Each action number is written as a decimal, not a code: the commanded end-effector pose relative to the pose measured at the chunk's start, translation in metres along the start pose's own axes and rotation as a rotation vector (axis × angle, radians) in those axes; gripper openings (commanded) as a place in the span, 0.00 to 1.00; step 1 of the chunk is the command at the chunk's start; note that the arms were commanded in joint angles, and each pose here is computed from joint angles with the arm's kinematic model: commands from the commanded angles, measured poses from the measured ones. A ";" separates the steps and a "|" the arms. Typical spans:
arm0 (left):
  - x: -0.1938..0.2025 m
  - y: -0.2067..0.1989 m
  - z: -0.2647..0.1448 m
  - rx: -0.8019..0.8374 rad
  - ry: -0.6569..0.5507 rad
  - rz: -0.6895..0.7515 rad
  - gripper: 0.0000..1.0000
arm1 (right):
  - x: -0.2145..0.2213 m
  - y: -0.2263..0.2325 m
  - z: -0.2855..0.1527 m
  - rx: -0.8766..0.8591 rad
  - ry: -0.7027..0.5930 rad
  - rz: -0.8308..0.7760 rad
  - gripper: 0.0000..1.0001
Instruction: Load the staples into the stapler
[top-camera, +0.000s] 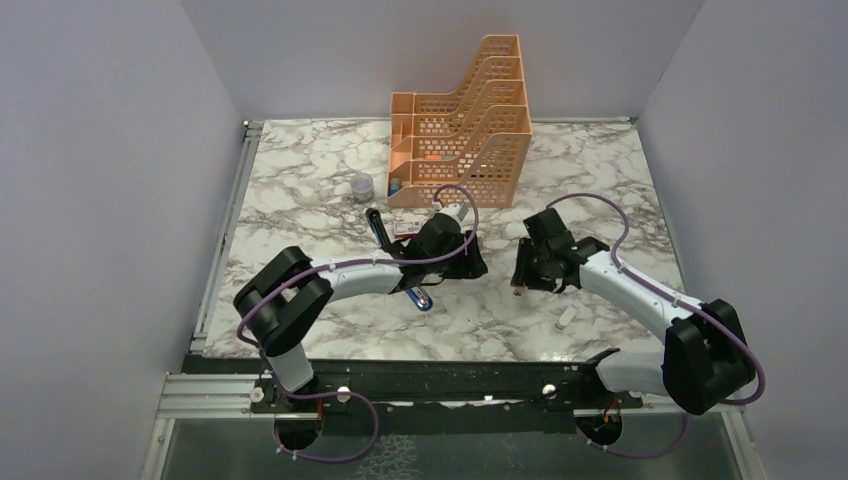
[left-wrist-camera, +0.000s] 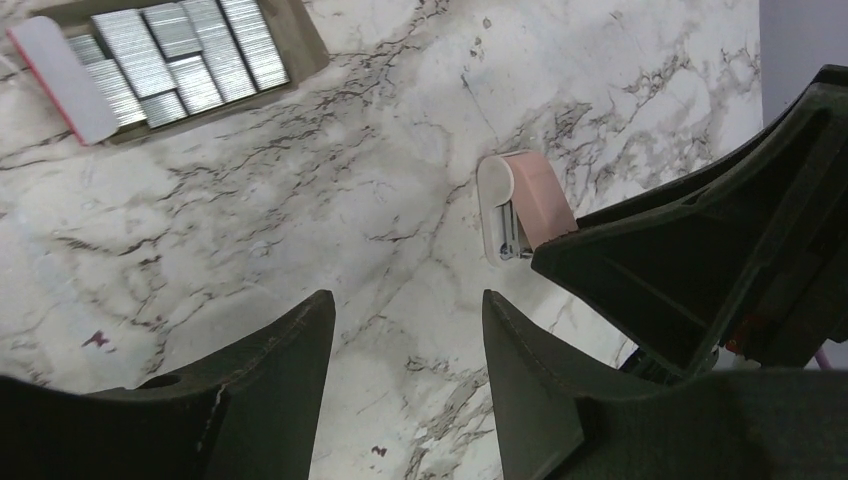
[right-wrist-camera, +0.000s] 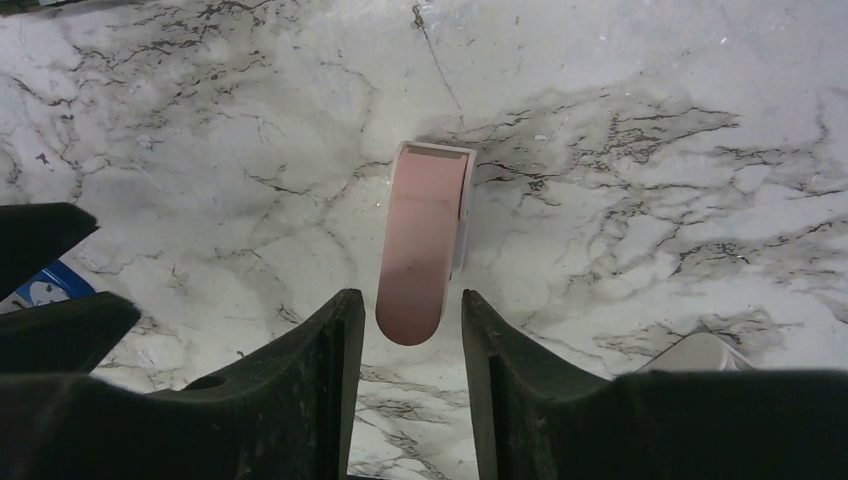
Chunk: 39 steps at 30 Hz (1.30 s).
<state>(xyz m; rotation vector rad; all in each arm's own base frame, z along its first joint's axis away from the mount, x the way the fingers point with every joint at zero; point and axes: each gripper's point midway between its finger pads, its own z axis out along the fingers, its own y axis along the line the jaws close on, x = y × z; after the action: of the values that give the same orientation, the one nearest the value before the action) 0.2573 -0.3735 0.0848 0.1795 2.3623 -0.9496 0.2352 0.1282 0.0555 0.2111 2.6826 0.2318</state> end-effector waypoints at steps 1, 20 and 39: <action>0.005 -0.021 0.016 0.082 0.038 0.040 0.57 | 0.005 0.007 0.001 -0.032 0.025 0.004 0.43; 0.042 -0.028 0.049 0.146 0.127 0.022 0.54 | -0.005 0.017 -0.009 -0.063 -0.002 0.056 0.22; 0.061 -0.019 0.050 0.164 0.109 -0.021 0.38 | -0.003 0.053 -0.024 -0.248 0.051 0.137 0.20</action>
<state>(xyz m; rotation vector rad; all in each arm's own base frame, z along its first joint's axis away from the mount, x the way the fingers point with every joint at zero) 0.2296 -0.4218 0.0402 0.2773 2.3912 -1.1421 0.2271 0.1612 0.0707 0.3300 2.7064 0.4946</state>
